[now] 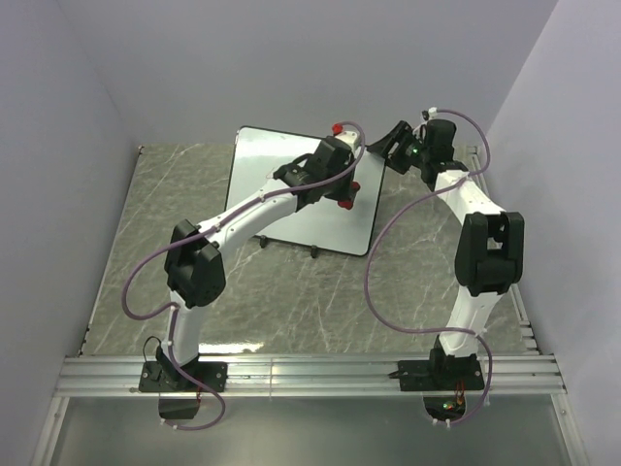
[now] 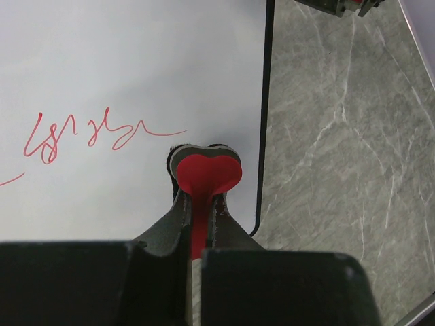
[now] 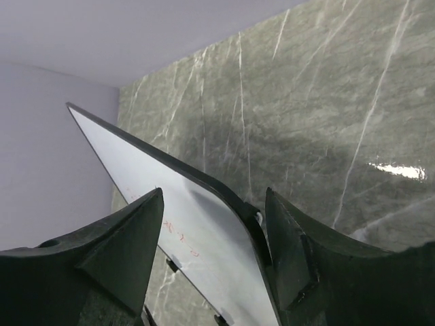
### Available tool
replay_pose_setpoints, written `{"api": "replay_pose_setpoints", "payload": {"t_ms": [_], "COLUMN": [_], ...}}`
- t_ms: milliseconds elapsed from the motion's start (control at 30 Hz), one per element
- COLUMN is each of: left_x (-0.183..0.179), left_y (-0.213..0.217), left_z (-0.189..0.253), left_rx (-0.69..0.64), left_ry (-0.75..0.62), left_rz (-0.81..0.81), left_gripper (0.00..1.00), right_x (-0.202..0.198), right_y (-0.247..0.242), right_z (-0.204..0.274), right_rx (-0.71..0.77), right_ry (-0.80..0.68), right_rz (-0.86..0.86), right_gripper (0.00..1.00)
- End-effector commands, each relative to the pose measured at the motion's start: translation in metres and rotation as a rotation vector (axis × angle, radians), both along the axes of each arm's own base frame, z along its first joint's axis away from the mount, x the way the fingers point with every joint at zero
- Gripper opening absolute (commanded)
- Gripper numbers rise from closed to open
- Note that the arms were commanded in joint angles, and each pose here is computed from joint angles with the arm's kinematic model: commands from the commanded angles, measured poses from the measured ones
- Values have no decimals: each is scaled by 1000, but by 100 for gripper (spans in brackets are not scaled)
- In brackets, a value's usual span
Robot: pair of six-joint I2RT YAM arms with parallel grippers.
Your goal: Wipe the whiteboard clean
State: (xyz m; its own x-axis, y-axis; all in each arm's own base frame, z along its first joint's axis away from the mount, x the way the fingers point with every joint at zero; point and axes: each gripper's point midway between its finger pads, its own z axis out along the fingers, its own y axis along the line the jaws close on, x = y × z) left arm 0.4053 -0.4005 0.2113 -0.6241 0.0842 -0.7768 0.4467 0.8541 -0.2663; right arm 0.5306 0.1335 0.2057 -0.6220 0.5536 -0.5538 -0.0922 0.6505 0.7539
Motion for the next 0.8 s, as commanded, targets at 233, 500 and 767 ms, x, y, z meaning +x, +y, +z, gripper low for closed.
{"api": "replay_pose_setpoints", "payload": {"t_ms": [233,500,767], "left_x": [10,23,39], "left_y": [-11,-12,-11], "left_z": [8,7,-5], "left_rx": [-40,-32,-18], "left_ry": [-30,-52,-75], "left_rz": [11,49,125], "left_gripper": [0,0,0], "right_x": [2,-12,-26], "right_y": [5,5,6], "right_z": [-10,-2,9], "right_rx": [29,38,40], "right_ry": [-19,-32,-56], "right_rz": [59,86,99], "right_gripper": [57,23,3]}}
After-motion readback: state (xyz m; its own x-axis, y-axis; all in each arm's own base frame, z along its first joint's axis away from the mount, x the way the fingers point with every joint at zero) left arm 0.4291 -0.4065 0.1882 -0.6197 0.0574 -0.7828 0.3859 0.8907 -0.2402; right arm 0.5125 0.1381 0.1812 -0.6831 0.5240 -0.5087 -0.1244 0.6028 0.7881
